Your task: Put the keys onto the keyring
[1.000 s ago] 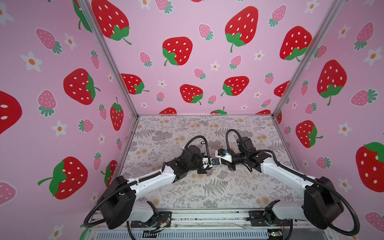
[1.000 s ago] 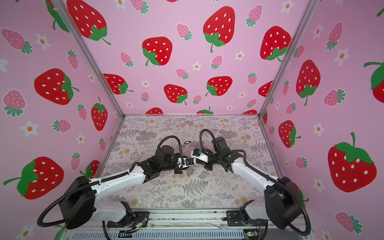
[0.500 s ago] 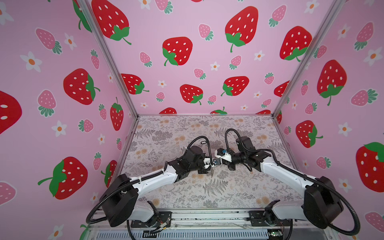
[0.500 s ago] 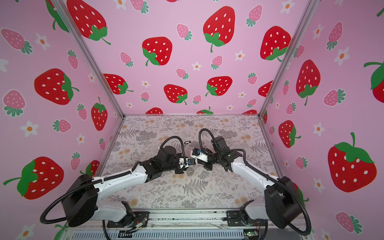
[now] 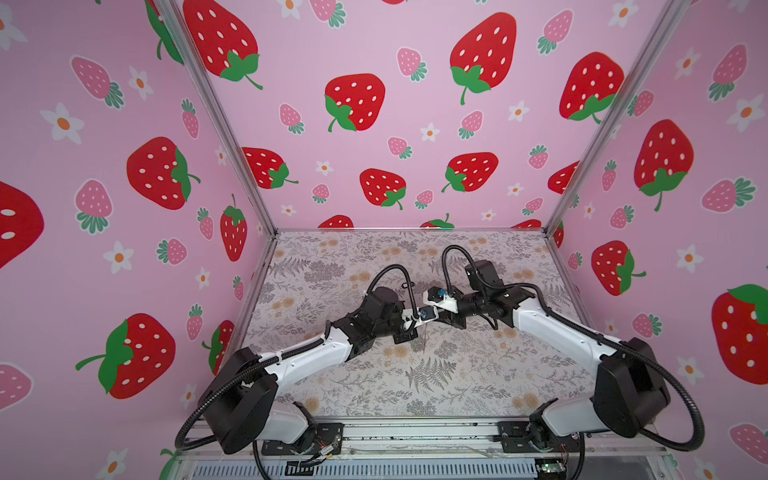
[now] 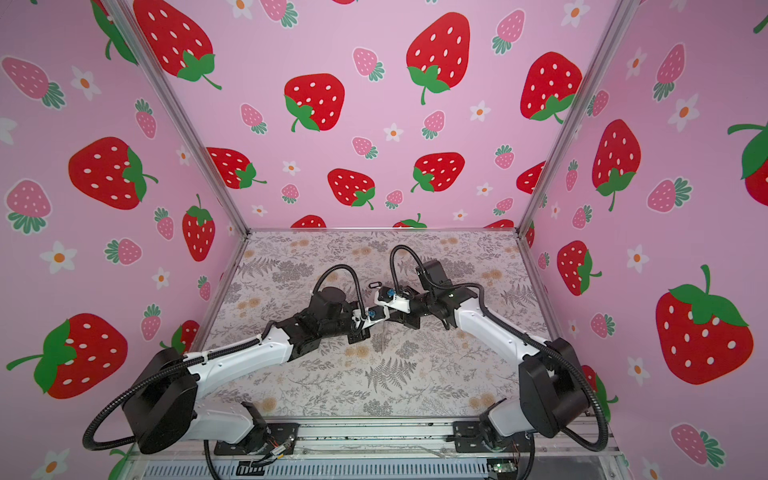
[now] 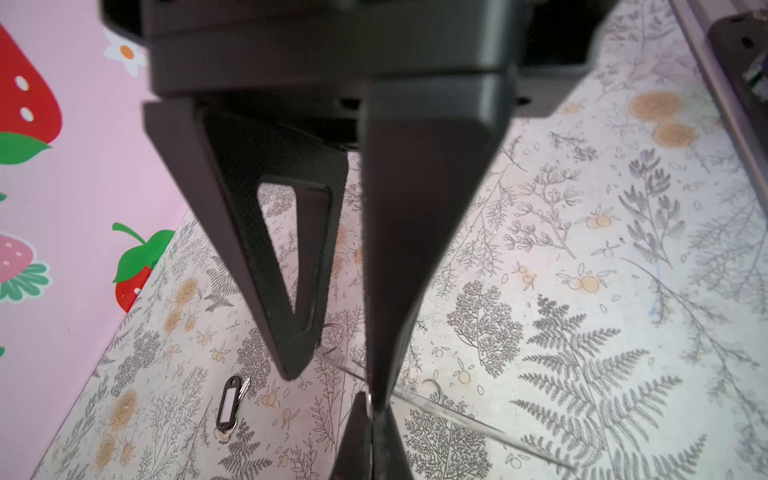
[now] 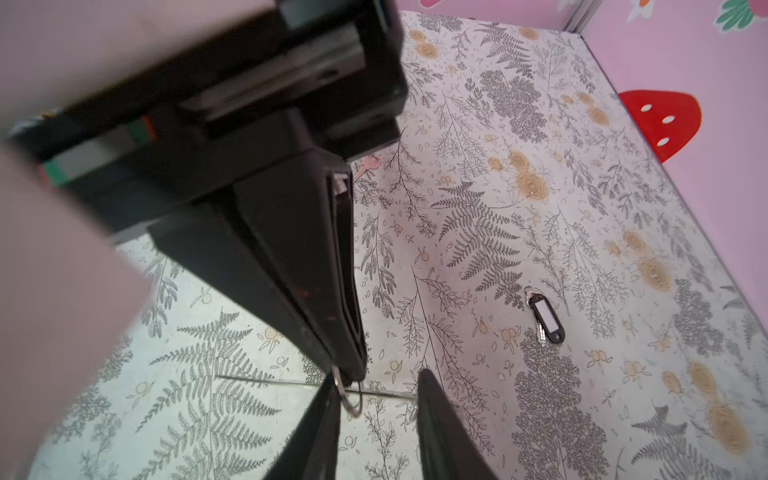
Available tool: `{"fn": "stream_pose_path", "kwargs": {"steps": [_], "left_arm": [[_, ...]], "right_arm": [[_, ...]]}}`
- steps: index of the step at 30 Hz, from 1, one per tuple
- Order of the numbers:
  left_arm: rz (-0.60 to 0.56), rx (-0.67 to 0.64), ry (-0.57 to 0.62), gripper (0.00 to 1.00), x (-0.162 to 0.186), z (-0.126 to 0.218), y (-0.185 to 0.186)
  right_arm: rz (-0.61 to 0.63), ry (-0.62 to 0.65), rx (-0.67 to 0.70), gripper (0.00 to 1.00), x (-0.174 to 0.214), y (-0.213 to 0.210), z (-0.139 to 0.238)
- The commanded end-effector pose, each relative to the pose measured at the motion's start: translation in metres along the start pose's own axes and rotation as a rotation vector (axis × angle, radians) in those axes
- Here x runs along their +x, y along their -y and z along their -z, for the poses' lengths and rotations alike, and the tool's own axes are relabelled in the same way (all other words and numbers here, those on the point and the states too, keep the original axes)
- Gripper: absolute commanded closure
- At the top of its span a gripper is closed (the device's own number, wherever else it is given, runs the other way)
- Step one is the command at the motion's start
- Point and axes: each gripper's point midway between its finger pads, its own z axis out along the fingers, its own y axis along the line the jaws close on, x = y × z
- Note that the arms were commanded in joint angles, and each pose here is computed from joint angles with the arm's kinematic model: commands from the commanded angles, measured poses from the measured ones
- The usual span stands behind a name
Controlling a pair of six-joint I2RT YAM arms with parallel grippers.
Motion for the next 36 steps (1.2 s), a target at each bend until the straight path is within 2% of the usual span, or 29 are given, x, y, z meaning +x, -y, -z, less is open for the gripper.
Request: {"fn": "stream_pose_path", "kwargs": {"steps": [1, 4, 10, 17, 21, 28, 36], "left_arm": [[0.068, 0.067, 0.148, 1.0, -0.022, 0.008, 0.009], [0.124, 0.061, 0.217, 1.0, -0.026, 0.01, 0.003], [0.104, 0.088, 0.317, 1.0, -0.038, 0.02, 0.007], [0.06, 0.151, 0.363, 1.0, -0.047, 0.027, 0.016], [0.047, 0.174, 0.39, 1.0, -0.051, 0.027, 0.02], [0.034, 0.206, 0.421, 1.0, -0.057, 0.027, 0.022], [0.03, 0.218, 0.434, 1.0, -0.062, 0.025, 0.021]], "right_arm": [[0.027, 0.014, 0.016, 0.57, -0.011, 0.013, 0.009], [0.016, 0.066, 0.069, 0.54, -0.011, 0.008, 0.014], [0.081, 0.105, 0.171, 0.54, -0.007, 0.002, 0.026], [0.112, 0.096, 0.225, 0.55, 0.006, -0.001, 0.03], [0.107, 0.123, 0.215, 0.58, 0.005, -0.008, 0.031], [0.126, 0.263, 0.119, 0.68, -0.008, -0.041, 0.033], [0.147, 0.301, 0.082, 0.76, -0.012, -0.053, 0.034]]}}
